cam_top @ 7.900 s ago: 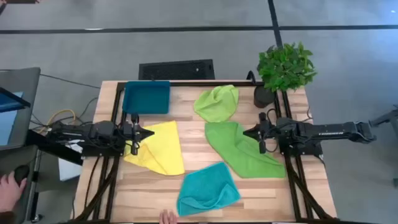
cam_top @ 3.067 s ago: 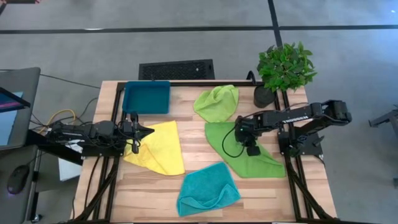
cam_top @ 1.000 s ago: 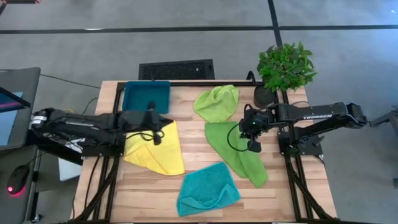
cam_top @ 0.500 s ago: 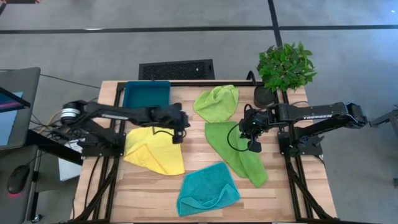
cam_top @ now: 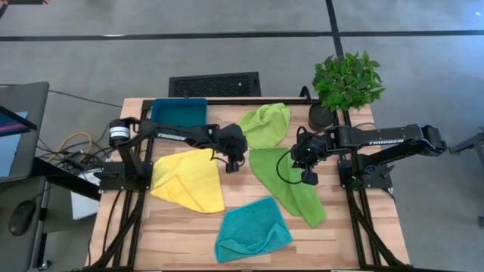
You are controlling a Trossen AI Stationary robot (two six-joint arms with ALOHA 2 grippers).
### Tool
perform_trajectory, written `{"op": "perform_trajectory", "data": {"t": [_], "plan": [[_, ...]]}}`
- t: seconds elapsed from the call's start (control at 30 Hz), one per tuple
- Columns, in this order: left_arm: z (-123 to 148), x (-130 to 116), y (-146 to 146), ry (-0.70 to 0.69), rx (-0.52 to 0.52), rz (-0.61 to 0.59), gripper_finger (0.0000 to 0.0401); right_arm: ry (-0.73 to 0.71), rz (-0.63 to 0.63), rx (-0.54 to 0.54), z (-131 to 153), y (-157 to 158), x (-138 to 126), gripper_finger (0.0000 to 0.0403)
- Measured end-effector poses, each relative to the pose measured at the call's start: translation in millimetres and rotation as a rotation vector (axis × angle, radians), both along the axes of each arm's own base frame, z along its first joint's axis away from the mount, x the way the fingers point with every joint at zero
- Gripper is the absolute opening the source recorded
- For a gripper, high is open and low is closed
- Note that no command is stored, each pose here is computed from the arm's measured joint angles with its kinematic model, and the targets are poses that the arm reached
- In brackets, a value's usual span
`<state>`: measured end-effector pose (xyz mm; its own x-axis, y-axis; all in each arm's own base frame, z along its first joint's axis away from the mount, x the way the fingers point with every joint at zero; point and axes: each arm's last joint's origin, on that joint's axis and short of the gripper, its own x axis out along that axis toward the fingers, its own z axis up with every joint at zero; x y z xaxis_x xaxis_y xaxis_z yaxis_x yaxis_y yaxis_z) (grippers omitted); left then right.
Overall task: Fold microfiber towels
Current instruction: Fold the green towel
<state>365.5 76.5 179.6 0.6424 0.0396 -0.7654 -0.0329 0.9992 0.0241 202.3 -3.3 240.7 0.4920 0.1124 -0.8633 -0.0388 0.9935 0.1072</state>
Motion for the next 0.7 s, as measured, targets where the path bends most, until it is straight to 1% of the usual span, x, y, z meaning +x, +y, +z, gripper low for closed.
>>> {"op": "perform_trajectory", "data": {"t": [0.07, 0.17, 0.3, 0.33, 0.4, 0.53, 0.63, 0.7], "plan": [[-4.8, 1.3, 10.0, -0.010, -0.003, 0.026, 0.0104, 0.001, 0.000, 0.000, -0.2, 0.0, -0.1, 0.0007], [-8.9, 0.6, 21.6, -0.012, 0.009, 0.018, 0.0105, -0.001, 0.016, -0.008, -0.2, 0.1, -0.1, 0.0007], [-16.9, 2.1, 29.8, -0.040, -0.079, -0.031, 0.0105, -0.007, 0.045, -0.024, 0.0, 0.4, 0.1, 0.0010], [-19.0, 4.7, 31.1, -0.062, -0.094, -0.041, 0.0105, -0.007, 0.045, -0.024, 0.0, 0.4, 0.1, 0.0010], [-27.2, 5.9, 32.3, -0.049, -0.114, -0.041, 0.0105, -0.007, 0.045, -0.024, 0.0, 0.4, 0.1, 0.0009], [-41.0, 12.7, 35.5, -0.055, -0.056, -0.002, 0.0105, -0.007, 0.045, -0.024, -0.2, 0.4, 0.2, 0.0007], [-36.4, 14.7, 38.5, -0.063, 0.020, 0.045, 0.0105, -0.004, 0.045, -0.024, -0.4, 0.4, -0.1, 0.0010], [-35.8, 14.6, 39.9, -0.065, 0.035, 0.062, 0.0105, -0.002, 0.045, -0.024, -0.5, 0.4, -0.2, 0.0011]]}}
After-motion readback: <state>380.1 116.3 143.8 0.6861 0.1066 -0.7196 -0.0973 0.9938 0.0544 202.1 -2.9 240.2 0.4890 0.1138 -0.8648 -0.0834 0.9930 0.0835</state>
